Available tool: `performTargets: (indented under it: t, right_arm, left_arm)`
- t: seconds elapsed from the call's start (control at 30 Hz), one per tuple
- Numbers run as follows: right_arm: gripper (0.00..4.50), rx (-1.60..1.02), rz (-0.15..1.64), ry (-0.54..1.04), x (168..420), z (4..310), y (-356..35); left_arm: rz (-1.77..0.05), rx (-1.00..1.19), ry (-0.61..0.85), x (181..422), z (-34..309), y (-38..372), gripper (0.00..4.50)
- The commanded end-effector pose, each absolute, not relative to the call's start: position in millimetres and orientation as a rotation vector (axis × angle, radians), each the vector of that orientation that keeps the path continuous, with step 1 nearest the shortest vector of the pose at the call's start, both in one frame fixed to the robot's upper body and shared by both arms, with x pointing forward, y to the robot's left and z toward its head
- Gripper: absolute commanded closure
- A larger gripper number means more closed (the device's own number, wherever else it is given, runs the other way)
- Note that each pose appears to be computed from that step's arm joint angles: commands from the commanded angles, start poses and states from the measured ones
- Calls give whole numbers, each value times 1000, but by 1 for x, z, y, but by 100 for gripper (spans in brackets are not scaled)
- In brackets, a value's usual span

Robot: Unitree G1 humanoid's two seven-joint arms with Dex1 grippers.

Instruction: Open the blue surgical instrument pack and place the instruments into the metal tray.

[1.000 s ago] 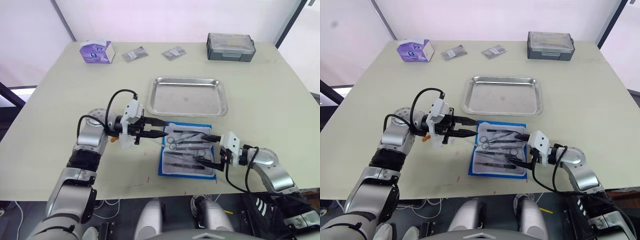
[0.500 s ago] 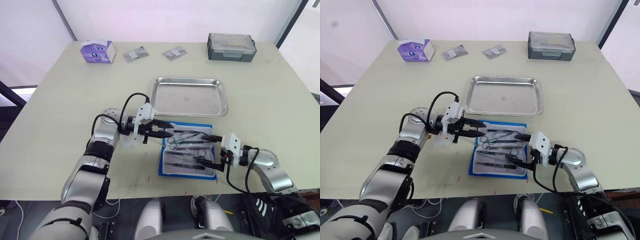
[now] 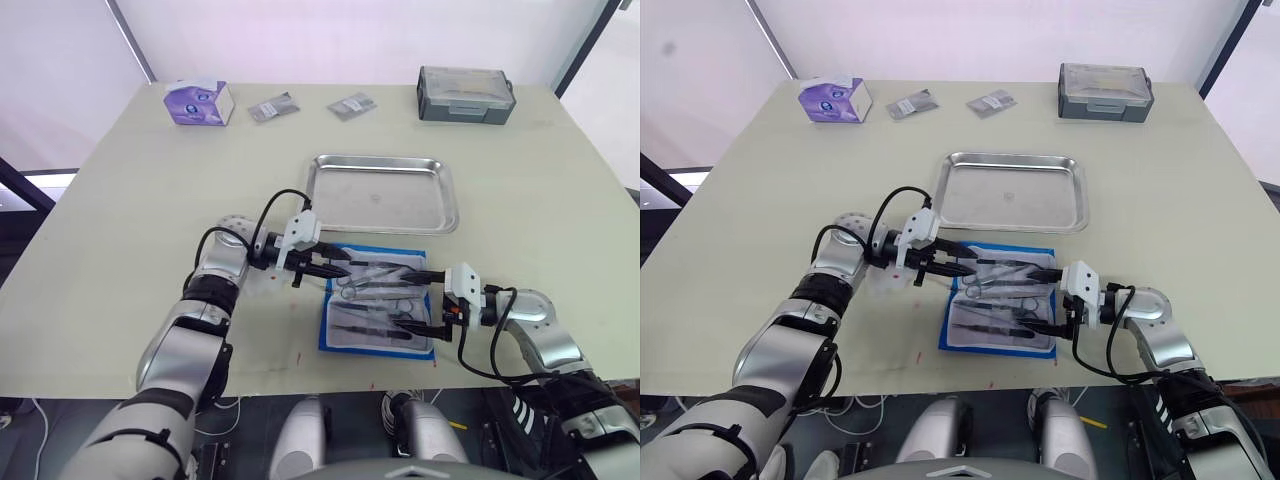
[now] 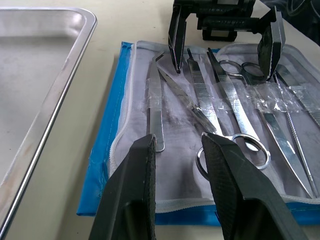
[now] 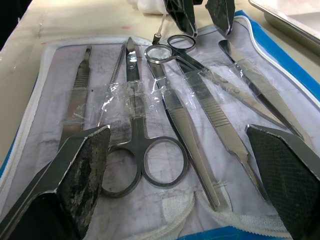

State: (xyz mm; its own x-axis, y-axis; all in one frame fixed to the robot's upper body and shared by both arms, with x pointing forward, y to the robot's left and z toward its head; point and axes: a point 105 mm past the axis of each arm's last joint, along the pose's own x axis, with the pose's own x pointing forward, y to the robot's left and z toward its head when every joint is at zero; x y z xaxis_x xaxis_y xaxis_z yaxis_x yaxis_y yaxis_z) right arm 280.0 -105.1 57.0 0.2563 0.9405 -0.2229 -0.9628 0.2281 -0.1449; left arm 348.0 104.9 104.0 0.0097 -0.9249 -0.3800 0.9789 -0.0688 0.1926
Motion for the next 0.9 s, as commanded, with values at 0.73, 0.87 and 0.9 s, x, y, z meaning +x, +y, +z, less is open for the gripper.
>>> performTargets:
  t: [0.73, 0.87, 0.9]
  right_arm:
    - [0, -226, 1250, 253, 268, 20, -123]
    - [0, -226, 1251, 252, 268, 20, -122]
    - [0, -227, 1251, 252, 268, 20, -123]
  left_arm:
    - [-1522, 549, 206, 362, 95, 93, 293]
    - [-1546, 566, 248, 360, 90, 88, 293]
    - [-1555, 567, 263, 359, 88, 88, 293]
